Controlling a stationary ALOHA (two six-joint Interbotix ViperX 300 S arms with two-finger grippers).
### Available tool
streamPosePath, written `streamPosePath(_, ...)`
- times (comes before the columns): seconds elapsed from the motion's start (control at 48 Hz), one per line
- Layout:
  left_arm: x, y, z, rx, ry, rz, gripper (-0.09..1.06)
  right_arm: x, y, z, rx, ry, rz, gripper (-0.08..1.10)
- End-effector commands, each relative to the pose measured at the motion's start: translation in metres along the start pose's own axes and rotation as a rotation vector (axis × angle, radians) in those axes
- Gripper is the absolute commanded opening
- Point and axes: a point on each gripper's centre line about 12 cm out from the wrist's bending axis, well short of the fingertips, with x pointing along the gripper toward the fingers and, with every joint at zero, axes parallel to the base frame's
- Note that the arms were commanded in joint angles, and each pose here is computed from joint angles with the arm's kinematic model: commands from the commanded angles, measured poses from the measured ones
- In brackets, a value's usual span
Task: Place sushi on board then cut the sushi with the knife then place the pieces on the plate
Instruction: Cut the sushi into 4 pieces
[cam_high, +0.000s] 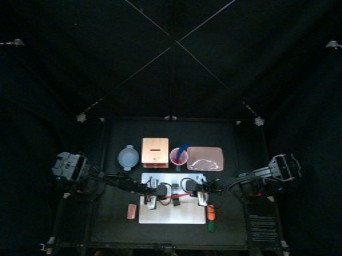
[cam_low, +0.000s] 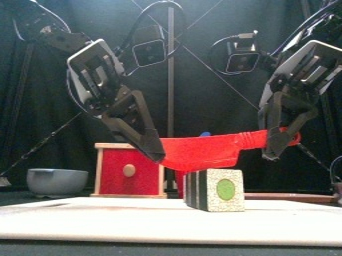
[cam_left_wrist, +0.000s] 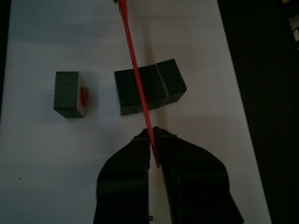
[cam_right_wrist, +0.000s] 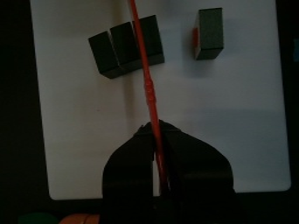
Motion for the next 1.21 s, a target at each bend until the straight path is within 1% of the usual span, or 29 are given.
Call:
streamPosePath(0.021,-0.002,-0.014,0.01,0.022,-0.03,-0.027,0.46,-0.003,0.0,0.007,0.014,-0.023,0.003,0.38)
streamPosePath(0.042,-0.001,-0.014,0.01,0.019,-0.027,-0.027,0.46,-0.003,0.001,0.007,0.012,-0.02,0.003,0.39)
streamPosePath(0.125,-0.001,-0.014,0.01,0.022,-0.026,-0.027,0.46,-0.001,0.001,0.006,0.012,-0.016,0.003,0.38)
streamPosePath(0.146,-0.001,-0.014,0.01,0.019,-0.026,-0.027,0.46,-0.001,0.001,0.006,0.012,-0.015,0.003,0.38)
streamPosePath(0.208,-0.001,-0.014,0.009,0.022,-0.024,-0.027,0.46,-0.001,0.0,0.006,0.012,-0.012,0.002,0.39)
streamPosePath(0.25,-0.001,-0.014,0.009,0.019,-0.022,-0.027,0.46,0.0,0.0,0.006,0.012,-0.011,0.001,0.38)
streamPosePath(0.375,0.001,-0.013,0.007,0.022,-0.016,-0.026,0.46,0.002,0.0,0.004,0.012,-0.002,-0.001,0.38)
streamPosePath(0.396,0.002,-0.013,0.006,0.019,-0.012,-0.025,0.46,0.003,0.0,0.004,0.012,-0.002,-0.001,0.39)
streamPosePath(0.542,0.007,-0.01,0.001,0.019,0.004,-0.017,0.46,0.01,0.0,0.0,0.014,0.021,-0.005,0.39)
streamPosePath(0.771,0.013,-0.008,-0.006,0.019,0.028,-0.012,0.46,0.022,0.002,-0.006,0.022,0.053,-0.001,0.38)
streamPosePath(0.854,0.014,-0.008,-0.007,0.019,0.033,-0.011,0.46,0.025,0.003,-0.009,0.022,0.065,-0.003,0.38)
streamPosePath(0.917,0.015,-0.007,-0.007,0.014,0.031,-0.01,0.46,0.026,0.003,-0.01,0.022,0.07,-0.003,0.38)
streamPosePath(0.958,0.015,-0.007,-0.006,0.018,0.031,-0.01,0.46,0.026,0.003,-0.011,0.021,0.073,-0.003,0.38)
streamPosePath(0.979,0.015,-0.007,-0.007,0.014,0.031,-0.01,0.46,0.026,0.003,-0.011,0.022,0.071,-0.003,0.38)
streamPosePath(1.021,0.015,-0.007,-0.007,0.018,0.032,-0.01,0.46,0.026,0.003,-0.011,0.019,0.073,-0.003,0.38)
streamPosePath(1.083,0.015,-0.005,-0.006,0.017,0.032,-0.007,0.46,0.026,0.001,-0.01,0.021,0.069,-0.006,0.38)
streamPosePath(1.208,0.015,0.003,-0.007,0.003,0.033,0.008,0.46,0.027,0.0,-0.012,0.018,0.076,-0.01,0.38)
